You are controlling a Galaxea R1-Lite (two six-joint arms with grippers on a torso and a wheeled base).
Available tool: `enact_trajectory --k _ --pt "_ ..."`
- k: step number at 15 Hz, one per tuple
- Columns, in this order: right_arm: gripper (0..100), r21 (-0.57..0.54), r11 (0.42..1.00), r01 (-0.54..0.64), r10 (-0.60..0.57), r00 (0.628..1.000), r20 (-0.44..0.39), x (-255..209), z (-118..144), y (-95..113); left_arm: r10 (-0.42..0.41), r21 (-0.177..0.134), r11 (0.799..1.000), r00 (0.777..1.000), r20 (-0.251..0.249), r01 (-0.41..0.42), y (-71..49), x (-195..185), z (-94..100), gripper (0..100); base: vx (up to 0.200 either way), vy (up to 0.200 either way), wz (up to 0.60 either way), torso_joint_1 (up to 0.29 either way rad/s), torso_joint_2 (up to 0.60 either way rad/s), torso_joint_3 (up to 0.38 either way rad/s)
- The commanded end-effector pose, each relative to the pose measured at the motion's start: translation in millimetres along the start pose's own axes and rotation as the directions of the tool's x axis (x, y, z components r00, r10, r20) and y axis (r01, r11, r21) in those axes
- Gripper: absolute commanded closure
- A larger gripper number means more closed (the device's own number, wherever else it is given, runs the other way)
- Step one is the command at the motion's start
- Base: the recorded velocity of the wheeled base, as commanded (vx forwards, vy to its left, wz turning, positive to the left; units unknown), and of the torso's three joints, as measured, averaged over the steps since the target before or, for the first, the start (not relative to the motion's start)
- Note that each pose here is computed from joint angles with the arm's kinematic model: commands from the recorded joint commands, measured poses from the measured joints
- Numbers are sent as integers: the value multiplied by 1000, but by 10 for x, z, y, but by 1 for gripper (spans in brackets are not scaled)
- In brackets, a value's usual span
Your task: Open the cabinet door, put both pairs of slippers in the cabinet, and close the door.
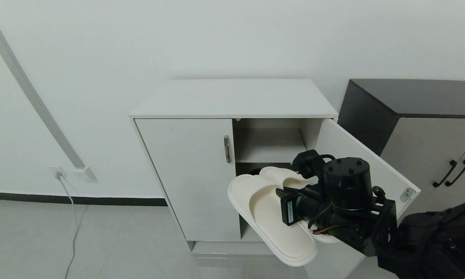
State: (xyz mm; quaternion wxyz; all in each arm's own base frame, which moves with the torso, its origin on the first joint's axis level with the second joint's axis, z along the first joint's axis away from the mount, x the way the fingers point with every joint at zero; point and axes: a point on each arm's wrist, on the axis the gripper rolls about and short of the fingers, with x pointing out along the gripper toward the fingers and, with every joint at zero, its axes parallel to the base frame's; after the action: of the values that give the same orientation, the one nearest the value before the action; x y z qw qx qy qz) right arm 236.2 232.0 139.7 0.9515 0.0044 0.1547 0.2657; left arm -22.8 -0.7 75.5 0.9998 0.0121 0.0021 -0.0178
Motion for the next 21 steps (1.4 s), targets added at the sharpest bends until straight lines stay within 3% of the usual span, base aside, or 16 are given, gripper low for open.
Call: enact_trajectory --k 1,11,21 --pt "100 -1 1000 1 -1 1000 -4 7 -13 0 2 0 1000 1000 0 -2 0 0 0 100 0 0 0 -193 510 330" --pt "100 -3 1000 0 0 1000 -9 4 -26 -2 0 0 1000 1000 0 0 0 0 0 100 0 0 0 -149 482 332" --pt "100 -2 1000 0 0 1000 -12 2 -34 -4 0 -3 1000 1000 0 0 0 0 0 100 0 0 0 -40 389 343"
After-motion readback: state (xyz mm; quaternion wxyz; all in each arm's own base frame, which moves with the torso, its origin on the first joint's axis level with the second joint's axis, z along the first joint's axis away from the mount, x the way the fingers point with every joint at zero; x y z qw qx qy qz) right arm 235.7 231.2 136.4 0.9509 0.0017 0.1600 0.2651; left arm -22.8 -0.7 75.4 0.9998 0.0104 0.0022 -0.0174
